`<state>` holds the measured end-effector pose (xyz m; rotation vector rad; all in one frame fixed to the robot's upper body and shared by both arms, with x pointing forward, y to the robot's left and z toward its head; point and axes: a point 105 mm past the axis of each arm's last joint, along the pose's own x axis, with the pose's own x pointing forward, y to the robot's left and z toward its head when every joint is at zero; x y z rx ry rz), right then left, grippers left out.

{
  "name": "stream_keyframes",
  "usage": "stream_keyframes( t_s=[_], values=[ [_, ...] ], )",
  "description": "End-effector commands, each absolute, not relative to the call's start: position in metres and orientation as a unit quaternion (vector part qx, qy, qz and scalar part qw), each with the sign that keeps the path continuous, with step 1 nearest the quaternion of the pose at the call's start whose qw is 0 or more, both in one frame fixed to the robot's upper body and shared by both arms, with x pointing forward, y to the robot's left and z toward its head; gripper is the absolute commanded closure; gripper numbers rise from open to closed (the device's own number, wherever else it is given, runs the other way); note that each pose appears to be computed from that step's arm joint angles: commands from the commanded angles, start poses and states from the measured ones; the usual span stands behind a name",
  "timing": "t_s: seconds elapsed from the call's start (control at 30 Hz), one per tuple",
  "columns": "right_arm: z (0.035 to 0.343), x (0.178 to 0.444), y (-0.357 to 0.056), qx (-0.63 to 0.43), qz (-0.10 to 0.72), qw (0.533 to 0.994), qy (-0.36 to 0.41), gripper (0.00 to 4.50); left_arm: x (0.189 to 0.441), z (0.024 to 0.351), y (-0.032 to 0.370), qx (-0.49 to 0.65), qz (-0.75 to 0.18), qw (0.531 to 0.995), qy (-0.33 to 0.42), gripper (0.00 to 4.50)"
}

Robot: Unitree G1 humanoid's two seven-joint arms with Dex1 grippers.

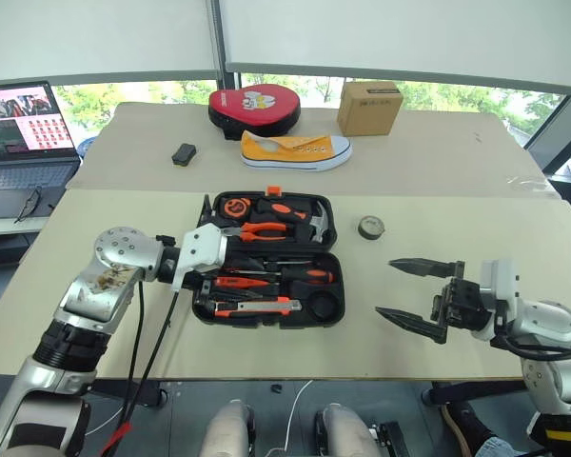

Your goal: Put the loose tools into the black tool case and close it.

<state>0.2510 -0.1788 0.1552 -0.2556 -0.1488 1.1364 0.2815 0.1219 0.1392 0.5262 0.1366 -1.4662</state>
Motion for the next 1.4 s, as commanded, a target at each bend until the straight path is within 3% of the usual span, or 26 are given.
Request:
stream_keyframes(
  t_s=[0.03, 0.1, 0.37, 0.73, 0.83, 0.97, 1.07, 1.13, 1.3, 1.4],
  values=[
    [0.162, 0.253, -0.175, -0.126, 0.534, 0.831, -0.090, 0.00, 0.282, 0.125, 0.114, 0.238, -0.637, 0.730, 0.062, 4.06],
    [0.162, 0.253, -0.173, -0.121, 0.533, 0.832, -0.093, 0.00, 0.286, 0.100, 0.117, 0.247, -0.618, 0.740, 0.096, 4.44],
    [0.162, 0.250, -0.170, -0.112, 0.533, 0.833, -0.092, 0.00, 0.282, 0.072, 0.115, 0.213, -0.603, 0.753, 0.153, 4.44],
    [0.158, 0.250, -0.173, -0.089, 0.527, 0.843, -0.067, 0.00, 0.282, 0.042, 0.149, 0.135, -0.531, 0.793, 0.267, 4.44],
    [0.159, 0.251, -0.175, -0.093, 0.522, 0.845, -0.071, 0.00, 0.284, 0.044, 0.144, 0.144, -0.539, 0.798, 0.227, 4.44],
    [0.162, 0.253, -0.189, -0.101, 0.485, 0.865, -0.080, 0.00, 0.291, 0.089, 0.136, 0.107, -0.551, 0.825, 0.070, 4.44],
    [0.153, 0.250, -0.215, -0.109, 0.435, 0.891, -0.065, 0.00, 0.285, 0.126, 0.148, 0.063, -0.541, 0.839, -0.020, 3.72],
    [0.143, 0.247, -0.234, -0.117, 0.397, 0.909, -0.052, 0.00, 0.281, 0.141, 0.160, 0.049, -0.522, 0.850, -0.055, 2.93],
    [0.116, 0.250, -0.278, -0.108, 0.274, 0.956, 0.013, 0.00, 0.265, 0.153, 0.213, 0.016, -0.434, 0.897, -0.077, 1.08],
    [0.122, 0.265, -0.270, -0.130, 0.289, 0.948, 0.025, 0.00, 0.259, 0.147, 0.230, 0.017, -0.408, 0.911, -0.062, 0.07]
  ],
)
